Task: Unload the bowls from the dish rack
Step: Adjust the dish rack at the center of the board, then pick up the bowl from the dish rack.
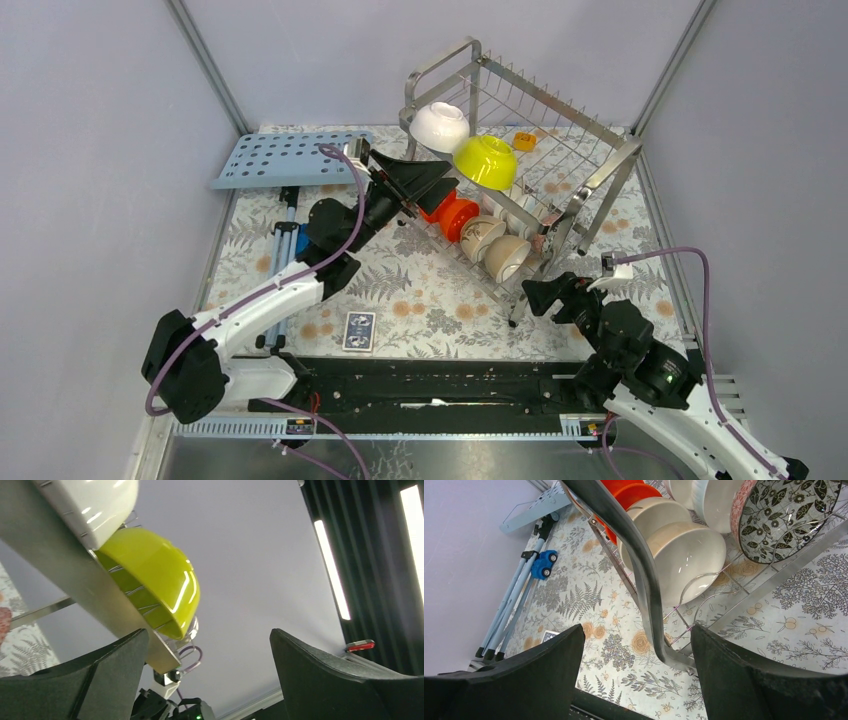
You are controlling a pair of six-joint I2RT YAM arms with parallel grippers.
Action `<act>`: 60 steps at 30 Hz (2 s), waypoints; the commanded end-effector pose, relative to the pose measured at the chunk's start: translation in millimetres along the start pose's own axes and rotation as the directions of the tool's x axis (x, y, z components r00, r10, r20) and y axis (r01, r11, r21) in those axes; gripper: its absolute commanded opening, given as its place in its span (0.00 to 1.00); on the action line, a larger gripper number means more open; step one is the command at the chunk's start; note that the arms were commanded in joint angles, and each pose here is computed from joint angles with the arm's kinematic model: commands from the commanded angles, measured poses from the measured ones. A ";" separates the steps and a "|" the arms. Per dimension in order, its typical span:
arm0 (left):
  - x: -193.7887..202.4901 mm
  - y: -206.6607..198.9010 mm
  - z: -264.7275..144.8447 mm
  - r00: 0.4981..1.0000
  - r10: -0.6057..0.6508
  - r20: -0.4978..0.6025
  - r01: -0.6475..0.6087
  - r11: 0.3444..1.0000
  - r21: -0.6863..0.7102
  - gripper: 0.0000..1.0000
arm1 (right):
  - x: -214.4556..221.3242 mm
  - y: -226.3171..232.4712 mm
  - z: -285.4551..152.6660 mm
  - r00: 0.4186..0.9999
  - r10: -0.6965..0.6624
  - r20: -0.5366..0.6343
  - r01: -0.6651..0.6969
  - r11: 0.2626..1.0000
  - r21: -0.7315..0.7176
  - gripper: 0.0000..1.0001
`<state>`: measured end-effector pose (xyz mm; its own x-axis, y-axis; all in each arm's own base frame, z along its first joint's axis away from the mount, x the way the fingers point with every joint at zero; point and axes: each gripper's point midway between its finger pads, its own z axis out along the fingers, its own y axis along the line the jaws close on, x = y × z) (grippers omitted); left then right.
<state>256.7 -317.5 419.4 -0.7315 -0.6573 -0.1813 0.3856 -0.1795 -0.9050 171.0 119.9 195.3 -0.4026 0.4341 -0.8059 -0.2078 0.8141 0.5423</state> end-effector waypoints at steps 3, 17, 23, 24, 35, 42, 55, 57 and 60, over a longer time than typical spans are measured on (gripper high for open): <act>0.3 -57.3 3.4 0.999 -0.019 -0.033 0.025 0.981 0.193 0.92 | -6.1 0.5 1.5 0.999 0.021 0.034 -0.021 1.000 0.000 0.85; 4.5 -45.6 16.1 0.996 -0.054 -0.070 0.067 0.978 0.196 0.75 | -8.7 -1.7 0.1 0.999 0.015 0.048 -0.016 1.000 0.007 0.85; 6.9 -41.7 20.7 0.994 -0.065 -0.089 0.082 0.974 0.210 0.67 | -8.3 -2.1 -0.6 0.999 0.019 0.049 -0.019 1.000 0.005 0.85; 7.7 -40.4 21.4 0.993 -0.069 -0.094 0.087 0.974 0.209 0.66 | -8.2 -2.6 -0.5 0.999 0.020 0.049 -0.021 1.000 0.006 0.85; 10.0 -32.9 29.0 0.990 -0.084 -0.112 0.107 0.970 0.218 0.56 | -10.6 -4.5 -2.1 0.997 0.030 0.069 -0.030 1.000 0.006 0.85; 9.9 -30.9 32.4 0.989 -0.089 -0.117 0.115 0.964 0.238 0.48 | -9.6 -4.8 -1.6 0.997 0.030 0.068 -0.030 1.000 0.006 0.86; 10.5 -32.3 35.6 0.986 -0.101 -0.129 0.133 0.953 0.273 0.29 | -9.3 -5.3 -1.6 0.997 0.035 0.073 -0.036 0.999 0.003 0.86; 10.5 -32.6 35.9 0.986 -0.101 -0.129 0.133 0.952 0.275 0.27 | -9.1 -5.6 -1.4 0.997 0.036 0.073 -0.036 0.999 0.004 0.86; 10.3 -32.1 35.8 0.987 -0.097 -0.128 0.129 0.953 0.274 0.23 | -8.5 -4.9 -1.4 0.997 0.036 0.072 -0.036 0.999 -0.001 0.86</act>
<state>271.6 -354.3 422.8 -0.8394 -0.5351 -0.0952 0.3403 -0.3808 -0.8598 170.8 114.4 193.9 -0.3748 0.4568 -0.8068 -0.2044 0.8081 0.5525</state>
